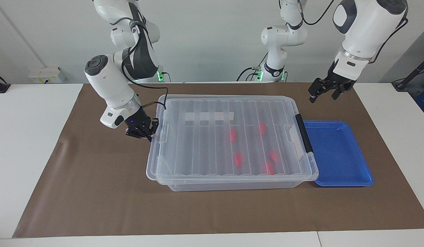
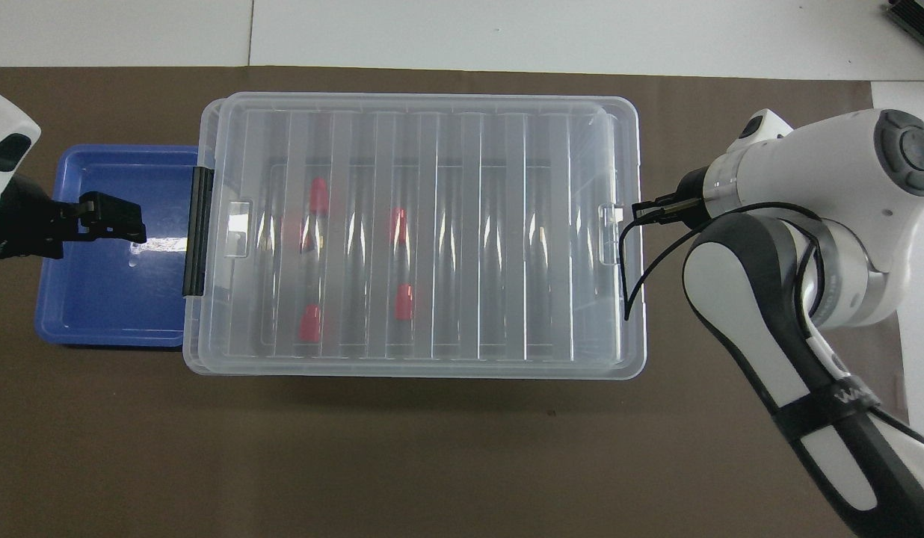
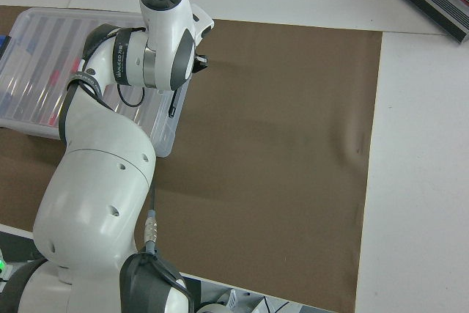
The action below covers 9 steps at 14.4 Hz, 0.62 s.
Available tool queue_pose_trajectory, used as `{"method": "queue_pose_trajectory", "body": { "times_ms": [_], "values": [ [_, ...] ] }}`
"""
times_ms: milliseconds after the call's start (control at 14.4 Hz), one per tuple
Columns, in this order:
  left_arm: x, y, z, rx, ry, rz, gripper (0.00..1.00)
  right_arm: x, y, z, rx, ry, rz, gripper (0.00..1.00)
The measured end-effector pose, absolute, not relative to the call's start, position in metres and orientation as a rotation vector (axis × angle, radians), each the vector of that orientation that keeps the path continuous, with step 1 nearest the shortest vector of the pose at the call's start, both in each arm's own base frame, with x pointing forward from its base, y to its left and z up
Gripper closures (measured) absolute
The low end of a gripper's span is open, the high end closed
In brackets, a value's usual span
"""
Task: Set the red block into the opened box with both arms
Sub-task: 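Slide the clear lid toward the left gripper to close the box, then release the lid and withdraw the right gripper from the box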
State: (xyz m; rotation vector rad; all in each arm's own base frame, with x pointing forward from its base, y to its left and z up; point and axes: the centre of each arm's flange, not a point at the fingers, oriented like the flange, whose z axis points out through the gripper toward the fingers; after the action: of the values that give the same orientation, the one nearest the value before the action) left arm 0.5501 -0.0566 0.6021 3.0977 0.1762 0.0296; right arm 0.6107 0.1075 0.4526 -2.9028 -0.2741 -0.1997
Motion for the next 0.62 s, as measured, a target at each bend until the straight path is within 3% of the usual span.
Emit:
{"method": "queue_pose_trajectory", "body": {
  "times_ms": [346, 485, 623],
  "values": [
    [0.550, -0.056, 0.602, 3.098, 0.176, 0.030, 0.00, 0.611, 0.107, 0.453, -2.903, -0.272, -0.199, 0.99],
    [0.550, -0.056, 0.602, 3.098, 0.177, 0.030, 0.00, 0.611, 0.101, 0.454, -2.909, -0.263, -0.198, 0.84],
    [0.550, -0.056, 0.602, 3.098, 0.177, 0.030, 0.00, 0.611, 0.081, 0.464, -2.957, -0.266, -0.212, 0.62]
  ]
}}
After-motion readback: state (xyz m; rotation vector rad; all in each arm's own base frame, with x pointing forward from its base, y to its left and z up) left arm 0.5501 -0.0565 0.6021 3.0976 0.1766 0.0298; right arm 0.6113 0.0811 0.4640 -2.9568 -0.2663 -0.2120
